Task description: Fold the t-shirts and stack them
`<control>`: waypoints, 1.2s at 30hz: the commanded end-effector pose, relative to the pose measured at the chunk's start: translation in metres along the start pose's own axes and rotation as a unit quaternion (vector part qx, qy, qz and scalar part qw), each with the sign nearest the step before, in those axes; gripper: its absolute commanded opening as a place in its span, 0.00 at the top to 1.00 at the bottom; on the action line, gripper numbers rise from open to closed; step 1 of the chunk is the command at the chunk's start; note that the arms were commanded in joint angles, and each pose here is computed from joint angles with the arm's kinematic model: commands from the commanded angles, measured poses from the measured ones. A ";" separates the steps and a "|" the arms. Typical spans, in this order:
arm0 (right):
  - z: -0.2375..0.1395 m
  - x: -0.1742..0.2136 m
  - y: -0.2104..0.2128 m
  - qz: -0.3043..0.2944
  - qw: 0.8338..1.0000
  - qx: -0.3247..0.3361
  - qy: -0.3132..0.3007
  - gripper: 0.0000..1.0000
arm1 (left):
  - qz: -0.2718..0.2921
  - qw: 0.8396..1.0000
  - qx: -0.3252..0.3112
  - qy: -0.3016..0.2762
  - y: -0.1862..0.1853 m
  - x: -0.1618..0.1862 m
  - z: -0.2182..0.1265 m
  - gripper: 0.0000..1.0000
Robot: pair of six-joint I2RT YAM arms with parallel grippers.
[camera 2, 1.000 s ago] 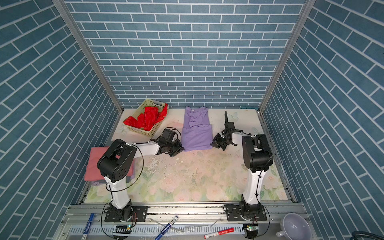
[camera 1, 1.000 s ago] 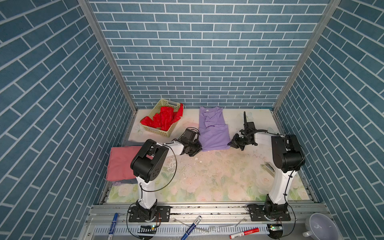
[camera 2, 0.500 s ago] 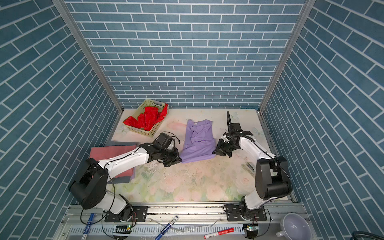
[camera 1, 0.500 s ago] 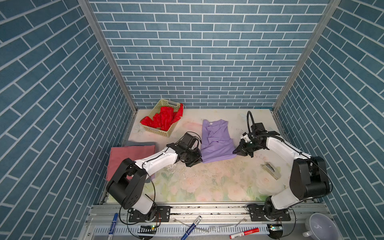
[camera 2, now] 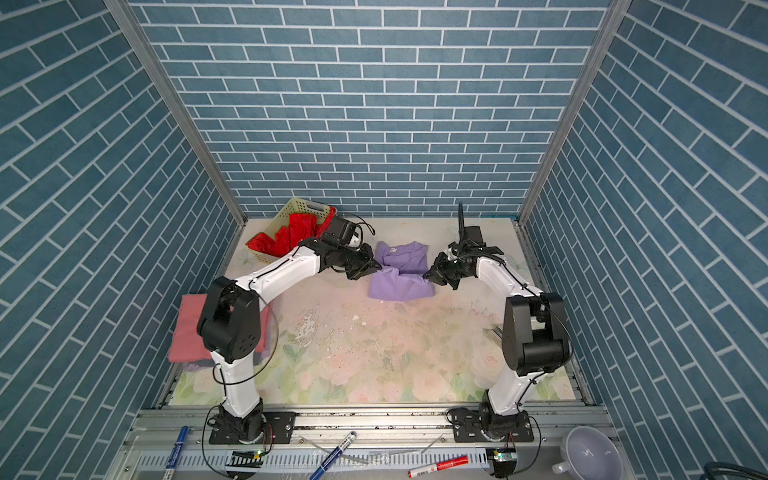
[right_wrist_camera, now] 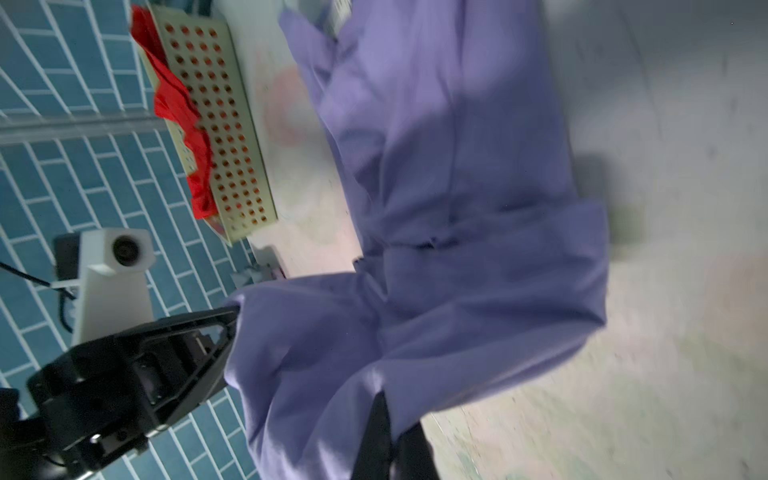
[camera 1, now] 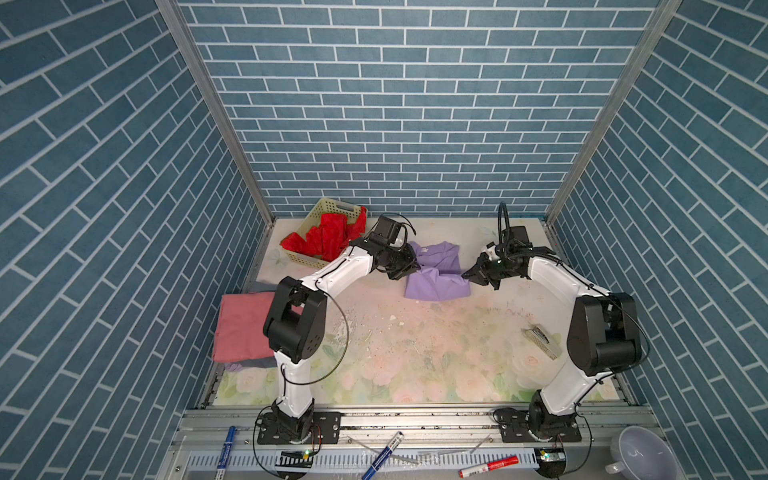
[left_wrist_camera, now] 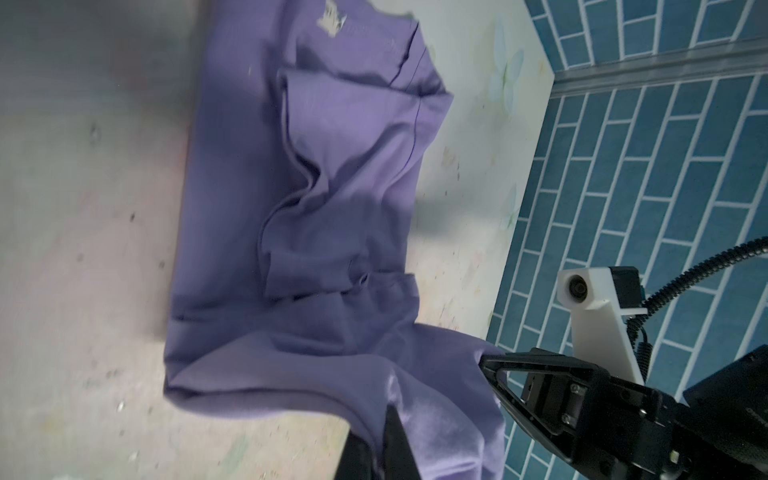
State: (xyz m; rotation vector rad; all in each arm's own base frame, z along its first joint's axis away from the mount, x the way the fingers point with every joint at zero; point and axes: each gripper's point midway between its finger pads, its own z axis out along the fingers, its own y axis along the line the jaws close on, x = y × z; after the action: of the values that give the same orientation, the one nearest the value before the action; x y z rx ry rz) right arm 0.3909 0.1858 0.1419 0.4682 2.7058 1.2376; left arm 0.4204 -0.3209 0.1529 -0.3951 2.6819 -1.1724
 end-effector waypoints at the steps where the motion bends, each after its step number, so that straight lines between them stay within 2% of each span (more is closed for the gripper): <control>1: 0.003 -0.056 0.024 0.000 0.998 -0.027 -0.048 1.00 | 0.012 1.000 0.017 -0.007 -0.004 -0.033 0.010 1.00; 5: 0.026 -0.106 0.022 0.018 0.998 -0.034 -0.054 1.00 | 0.009 0.999 0.029 -0.030 -0.007 -0.080 0.028 0.98; 7: 0.035 -0.128 0.022 0.022 0.997 -0.036 -0.058 0.98 | 0.011 0.999 0.034 -0.040 -0.007 -0.101 0.038 0.88; 8: 0.048 -0.140 0.015 0.032 0.997 -0.038 -0.052 0.94 | 0.007 0.999 0.033 -0.043 -0.005 -0.111 0.044 0.81; 10: 0.054 -0.163 0.015 0.035 0.996 -0.051 -0.061 0.79 | -0.002 0.998 0.031 -0.047 0.000 -0.128 0.053 0.67; 11: 0.056 -0.174 0.016 0.034 0.995 -0.060 -0.071 0.68 | -0.006 0.998 0.027 -0.050 0.003 -0.135 0.057 0.66; 12: 0.054 -0.186 0.020 0.030 0.994 -0.071 -0.084 0.63 | -0.003 0.998 0.026 -0.055 0.003 -0.143 0.058 0.67; 14: 0.047 -0.208 0.031 0.019 0.989 -0.097 -0.112 0.61 | -0.005 0.997 0.006 -0.077 0.009 -0.155 0.056 0.69; 17: 0.032 -0.223 0.050 -0.004 0.982 -0.130 -0.140 0.59 | -0.013 0.994 0.018 -0.106 0.006 -0.170 0.048 0.73; 20: 0.024 -0.219 0.054 -0.021 0.980 -0.127 -0.151 0.52 | -0.014 0.992 0.012 -0.125 0.007 -0.174 0.041 0.72; 27: 0.015 -0.182 0.022 -0.012 0.984 -0.070 -0.162 0.50 | 0.032 0.993 -0.023 -0.112 0.004 -0.155 0.034 0.52; 32: 0.009 -0.147 0.012 -0.044 0.985 -0.004 -0.164 0.48 | 0.068 0.992 -0.083 -0.066 0.018 -0.117 0.034 0.43; 36: 0.021 -0.121 -0.002 -0.059 0.987 0.051 -0.139 0.39 | 0.059 0.991 -0.115 -0.031 0.046 -0.082 0.036 0.35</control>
State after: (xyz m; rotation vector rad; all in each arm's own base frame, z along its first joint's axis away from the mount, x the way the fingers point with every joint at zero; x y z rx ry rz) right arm 0.5323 0.1594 0.1466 0.5019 2.4221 1.0791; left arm 0.5313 -0.2977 0.1154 -0.3402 2.6526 -0.8929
